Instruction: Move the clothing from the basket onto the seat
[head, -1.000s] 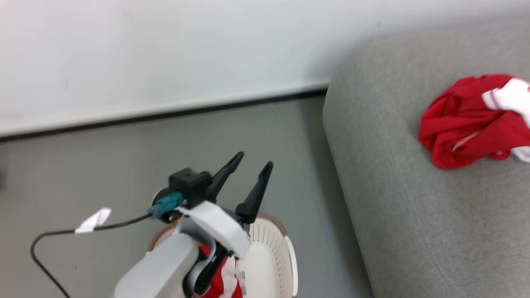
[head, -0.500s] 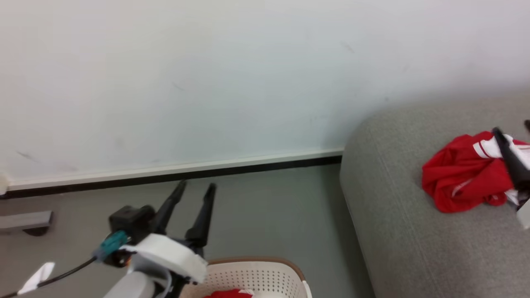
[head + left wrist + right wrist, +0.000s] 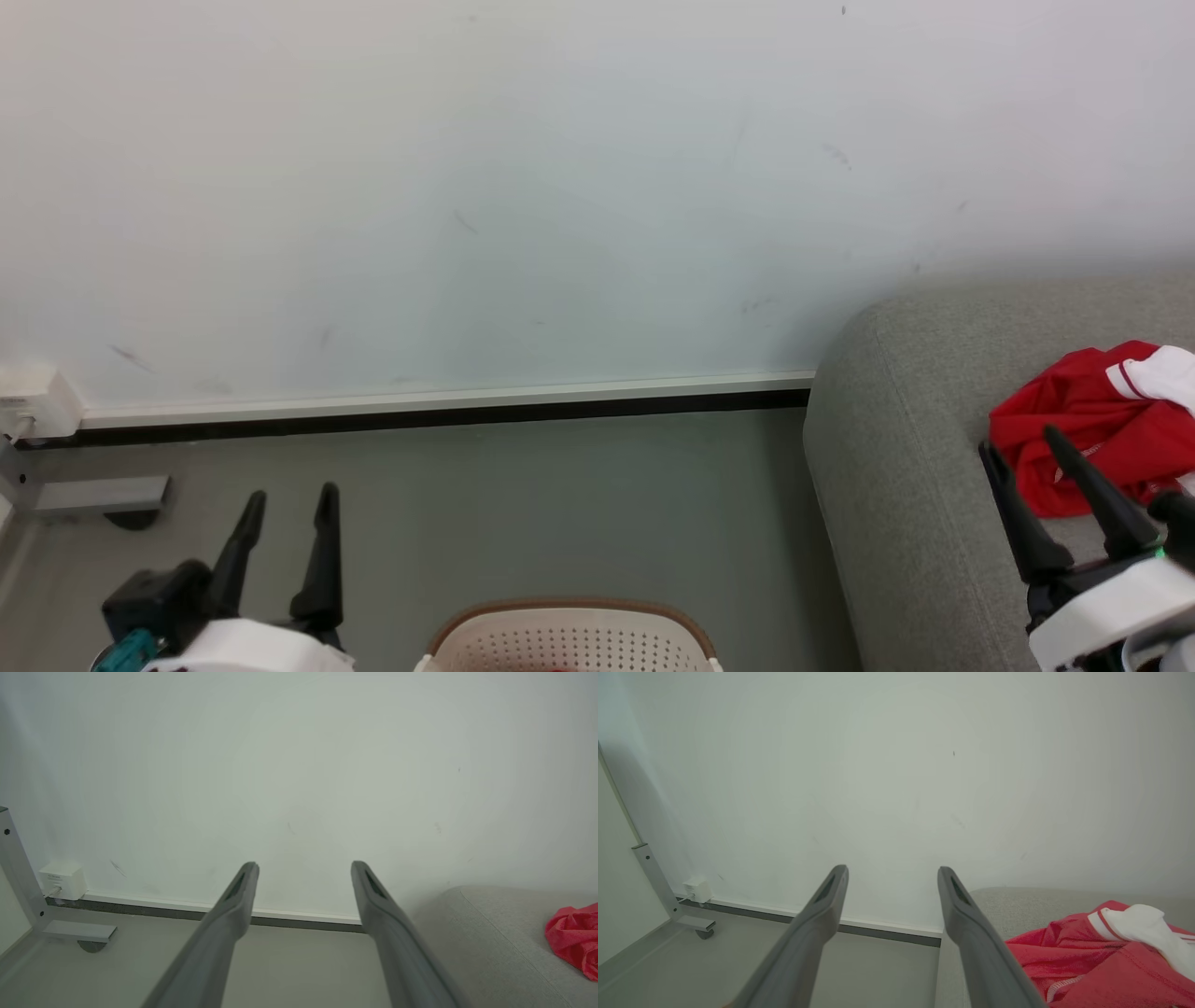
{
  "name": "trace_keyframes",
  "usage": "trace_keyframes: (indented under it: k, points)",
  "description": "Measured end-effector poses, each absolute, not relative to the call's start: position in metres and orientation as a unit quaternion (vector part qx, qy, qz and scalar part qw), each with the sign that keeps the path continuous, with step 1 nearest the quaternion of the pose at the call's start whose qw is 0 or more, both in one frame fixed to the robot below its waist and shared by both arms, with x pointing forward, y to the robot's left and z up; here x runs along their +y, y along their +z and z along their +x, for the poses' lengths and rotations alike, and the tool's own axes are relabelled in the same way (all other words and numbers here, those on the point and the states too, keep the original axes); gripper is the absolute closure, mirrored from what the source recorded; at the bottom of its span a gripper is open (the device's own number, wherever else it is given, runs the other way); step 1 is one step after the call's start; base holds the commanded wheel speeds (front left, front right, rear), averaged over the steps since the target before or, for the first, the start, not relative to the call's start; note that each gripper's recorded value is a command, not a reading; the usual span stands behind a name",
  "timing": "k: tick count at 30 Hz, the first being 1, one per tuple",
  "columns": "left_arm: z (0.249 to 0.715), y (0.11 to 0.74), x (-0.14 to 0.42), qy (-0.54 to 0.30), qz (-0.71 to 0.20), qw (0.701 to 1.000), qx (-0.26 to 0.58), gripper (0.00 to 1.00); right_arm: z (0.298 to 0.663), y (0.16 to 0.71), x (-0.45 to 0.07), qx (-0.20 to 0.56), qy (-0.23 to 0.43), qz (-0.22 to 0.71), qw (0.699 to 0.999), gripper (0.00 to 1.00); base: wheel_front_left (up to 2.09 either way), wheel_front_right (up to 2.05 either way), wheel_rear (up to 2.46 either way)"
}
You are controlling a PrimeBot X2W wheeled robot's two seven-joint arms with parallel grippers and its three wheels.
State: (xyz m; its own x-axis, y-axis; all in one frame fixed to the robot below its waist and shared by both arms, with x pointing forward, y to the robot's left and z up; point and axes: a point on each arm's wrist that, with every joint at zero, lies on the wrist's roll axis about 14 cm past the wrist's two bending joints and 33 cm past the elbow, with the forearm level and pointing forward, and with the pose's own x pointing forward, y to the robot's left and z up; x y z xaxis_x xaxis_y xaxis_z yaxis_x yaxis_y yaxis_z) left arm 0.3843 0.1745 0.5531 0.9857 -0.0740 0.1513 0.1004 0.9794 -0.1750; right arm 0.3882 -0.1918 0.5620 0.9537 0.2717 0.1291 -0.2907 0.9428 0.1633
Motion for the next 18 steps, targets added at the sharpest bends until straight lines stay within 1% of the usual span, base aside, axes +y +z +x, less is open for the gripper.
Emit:
trace_keyframes:
  k: [5,10,13,18]
  points:
    - [0.372,0.544,0.191,-0.009,-0.091,0.993,-0.072,0.00,0.377,0.537,-0.190,-0.038,0.126,0.095,0.987,0.00,0.00,0.00,0.00]
    - [0.362,0.533,0.198,0.012,-0.083,0.994,-0.067,0.00,0.367,0.529,-0.183,-0.048,0.095,0.146,0.984,0.00,0.00,0.00,0.00]
    - [0.359,0.528,0.198,0.010,-0.062,0.996,-0.064,0.00,0.364,0.528,-0.183,-0.055,0.086,0.138,0.985,0.00,0.00,0.00,0.00]
    - [0.358,0.524,0.198,0.011,-0.046,0.997,-0.062,0.00,0.358,0.522,-0.171,-0.051,0.090,0.121,0.987,0.00,0.00,0.00,0.00]
